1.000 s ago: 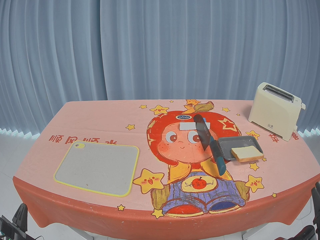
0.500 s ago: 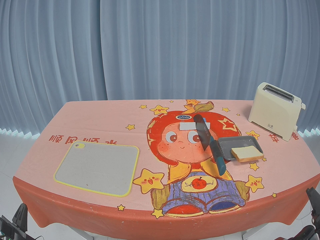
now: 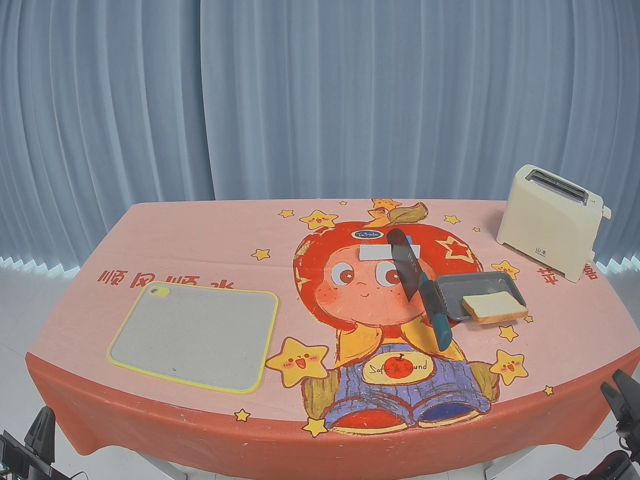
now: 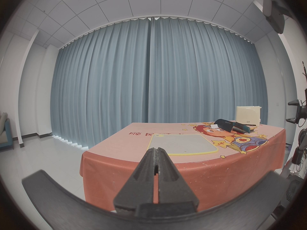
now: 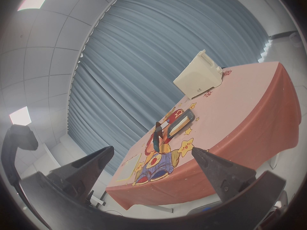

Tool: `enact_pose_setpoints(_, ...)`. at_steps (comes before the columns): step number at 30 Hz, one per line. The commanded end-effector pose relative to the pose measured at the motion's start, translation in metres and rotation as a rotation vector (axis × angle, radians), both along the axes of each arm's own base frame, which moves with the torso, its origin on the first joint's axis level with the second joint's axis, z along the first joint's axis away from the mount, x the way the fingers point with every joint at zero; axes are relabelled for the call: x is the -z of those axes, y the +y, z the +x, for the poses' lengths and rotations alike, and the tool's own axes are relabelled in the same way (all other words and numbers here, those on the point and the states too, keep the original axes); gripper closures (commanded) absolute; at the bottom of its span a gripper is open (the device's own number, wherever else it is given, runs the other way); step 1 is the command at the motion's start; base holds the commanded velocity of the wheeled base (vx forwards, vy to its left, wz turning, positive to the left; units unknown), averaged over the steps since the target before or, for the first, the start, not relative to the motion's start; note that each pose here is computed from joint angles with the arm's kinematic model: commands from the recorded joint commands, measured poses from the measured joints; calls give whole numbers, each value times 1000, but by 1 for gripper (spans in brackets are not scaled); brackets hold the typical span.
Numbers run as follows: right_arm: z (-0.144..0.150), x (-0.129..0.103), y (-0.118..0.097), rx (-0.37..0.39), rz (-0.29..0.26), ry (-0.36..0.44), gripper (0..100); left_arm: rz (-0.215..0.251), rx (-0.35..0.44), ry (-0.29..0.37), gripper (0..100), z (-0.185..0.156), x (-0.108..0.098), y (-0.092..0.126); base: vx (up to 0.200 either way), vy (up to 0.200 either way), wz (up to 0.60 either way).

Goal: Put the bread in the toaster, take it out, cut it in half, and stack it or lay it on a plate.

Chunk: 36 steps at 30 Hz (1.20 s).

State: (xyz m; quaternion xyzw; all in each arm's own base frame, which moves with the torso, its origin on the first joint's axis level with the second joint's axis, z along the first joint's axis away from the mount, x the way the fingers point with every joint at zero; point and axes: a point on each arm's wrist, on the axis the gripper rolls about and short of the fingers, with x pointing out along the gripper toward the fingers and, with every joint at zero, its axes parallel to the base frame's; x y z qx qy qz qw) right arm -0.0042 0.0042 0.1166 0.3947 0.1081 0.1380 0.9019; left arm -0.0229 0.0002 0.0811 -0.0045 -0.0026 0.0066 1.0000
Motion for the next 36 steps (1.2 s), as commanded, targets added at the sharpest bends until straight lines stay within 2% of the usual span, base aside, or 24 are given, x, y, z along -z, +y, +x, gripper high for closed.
enact_pose_setpoints(1,3,-4,1,-7,15,22,0,0,-1,11,100,1,5,0,0,0,0)
enact_pose_setpoints(2,4,-4,1,-15,34,40,0,0,-1,11,100,1,5,0,0,0,0)
enact_pose_setpoints(5,5,-4,1,-26,46,54,0,0,-1,11,100,1,5,0,0,0,0)
enact_pose_setpoints(18,11,-14,2,-44,56,75,0,0,-1,11,100,1,5,0,0,0,0)
enact_pose_setpoints(22,18,-15,3,-41,51,113,0,0,-1,11,100,1,5,0,0,0,0)
enact_pose_setpoints(30,28,-20,5,-35,52,115,0,0,-1,11,100,1,5,0,0,0,0)
enact_pose_setpoints(36,29,-21,5,-34,107,138,0,0,-1,11,100,1,5,0,0,0,0)
